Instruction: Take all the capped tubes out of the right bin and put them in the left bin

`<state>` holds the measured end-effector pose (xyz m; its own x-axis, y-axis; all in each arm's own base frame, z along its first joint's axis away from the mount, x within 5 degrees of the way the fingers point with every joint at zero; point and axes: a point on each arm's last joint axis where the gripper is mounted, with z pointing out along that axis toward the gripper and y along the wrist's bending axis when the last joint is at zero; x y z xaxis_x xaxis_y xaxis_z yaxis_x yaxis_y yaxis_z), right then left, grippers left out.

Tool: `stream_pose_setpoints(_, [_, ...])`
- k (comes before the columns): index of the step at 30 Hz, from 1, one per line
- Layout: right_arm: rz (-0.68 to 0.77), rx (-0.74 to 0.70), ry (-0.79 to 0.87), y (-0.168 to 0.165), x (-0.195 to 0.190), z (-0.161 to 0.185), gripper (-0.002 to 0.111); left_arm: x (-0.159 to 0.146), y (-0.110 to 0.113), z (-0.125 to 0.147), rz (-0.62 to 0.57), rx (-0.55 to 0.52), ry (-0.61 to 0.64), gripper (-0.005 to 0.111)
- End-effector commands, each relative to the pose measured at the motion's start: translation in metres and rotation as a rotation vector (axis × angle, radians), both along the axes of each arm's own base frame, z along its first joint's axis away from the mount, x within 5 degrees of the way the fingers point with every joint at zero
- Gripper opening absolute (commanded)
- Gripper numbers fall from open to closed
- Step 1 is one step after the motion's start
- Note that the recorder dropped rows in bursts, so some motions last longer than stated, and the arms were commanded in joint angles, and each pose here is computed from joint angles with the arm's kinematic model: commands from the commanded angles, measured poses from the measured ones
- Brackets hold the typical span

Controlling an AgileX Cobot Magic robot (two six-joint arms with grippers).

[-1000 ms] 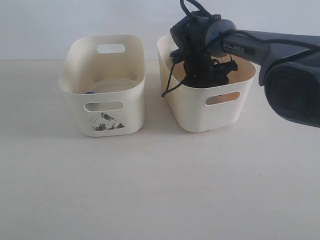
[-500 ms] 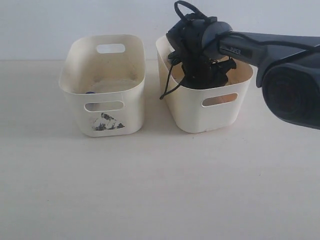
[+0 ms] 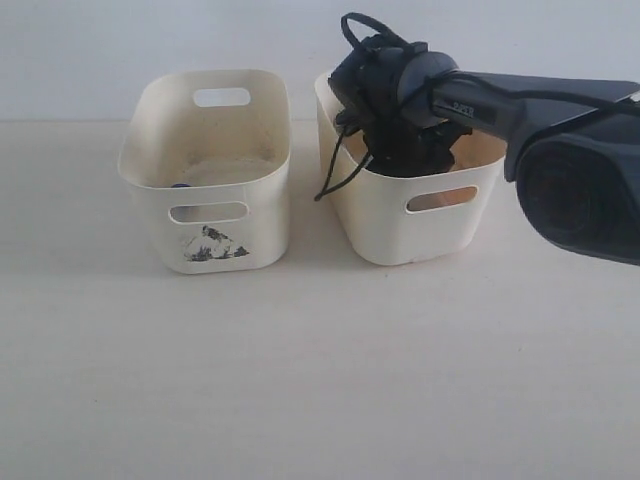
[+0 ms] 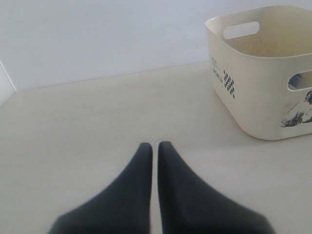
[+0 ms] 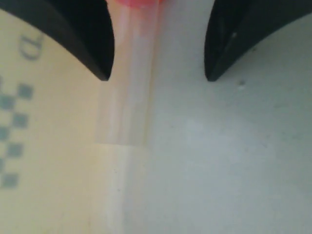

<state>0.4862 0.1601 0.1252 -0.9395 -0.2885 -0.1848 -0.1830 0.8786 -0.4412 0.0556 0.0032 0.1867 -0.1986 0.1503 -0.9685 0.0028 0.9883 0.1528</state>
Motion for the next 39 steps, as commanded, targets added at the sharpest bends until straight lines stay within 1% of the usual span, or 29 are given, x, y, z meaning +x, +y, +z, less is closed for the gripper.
stream_pose_setpoints(1, [-0.033, -0.048, 0.025, -0.004, -0.001, -0.019, 0.029, 0.0, 0.0, 0.003, 0.0, -0.013, -0.022, 0.004])
stream_pose_setpoints(3, [-0.049, -0.052, 0.011, -0.005, 0.0, -0.018, 0.019, 0.0, 0.0, 0.003, 0.0, -0.013, -0.022, 0.004])
stream_pose_setpoints(7, [-0.053, -0.052, 0.008, -0.005, 0.0, -0.018, 0.006, 0.0, 0.0, 0.003, 0.0, -0.013, -0.022, 0.004])
stream_pose_setpoints(8, [-0.053, -0.052, 0.008, -0.005, 0.0, -0.018, 0.001, 0.0, 0.0, 0.003, 0.0, -0.013, -0.022, 0.004])
stream_pose_setpoints(9, [-0.053, -0.052, 0.008, -0.005, 0.0, -0.018, 0.0, 0.0, 0.0, 0.003, 0.0, -0.013, -0.022, 0.004])
stream_pose_setpoints(18, [-0.063, -0.06, -0.014, -0.006, 0.001, -0.013, 0.0, 0.0, 0.0, 0.003, 0.0, -0.013, -0.022, 0.004])
stream_pose_setpoints(25, [-0.091, -0.051, -0.092, -0.008, 0.002, 0.015, 0.0, 0.0, 0.0, 0.003, 0.0, -0.013, -0.022, 0.004])
stream_pose_setpoints(30, [-0.068, -0.009, -0.169, -0.007, 0.004, 0.041, 0.0, 0.0, 0.0, 0.003, 0.0, -0.013, -0.022, 0.004])
stream_pose_setpoints(32, [-0.061, 0.001, -0.193, -0.006, 0.004, 0.049, 0.002, 0.0, 0.0, 0.003, 0.0, -0.013, -0.022, 0.004])
stream_pose_setpoints(34, [-0.056, -0.003, -0.206, -0.007, 0.005, 0.053, 0.01, 0.0, 0.0, 0.003, 0.0, -0.013, -0.022, 0.004])
stream_pose_setpoints(39, [-0.061, -0.007, -0.201, -0.007, 0.004, 0.053, 0.038, 0.0, 0.0, 0.003, 0.0, -0.013, -0.022, 0.004])
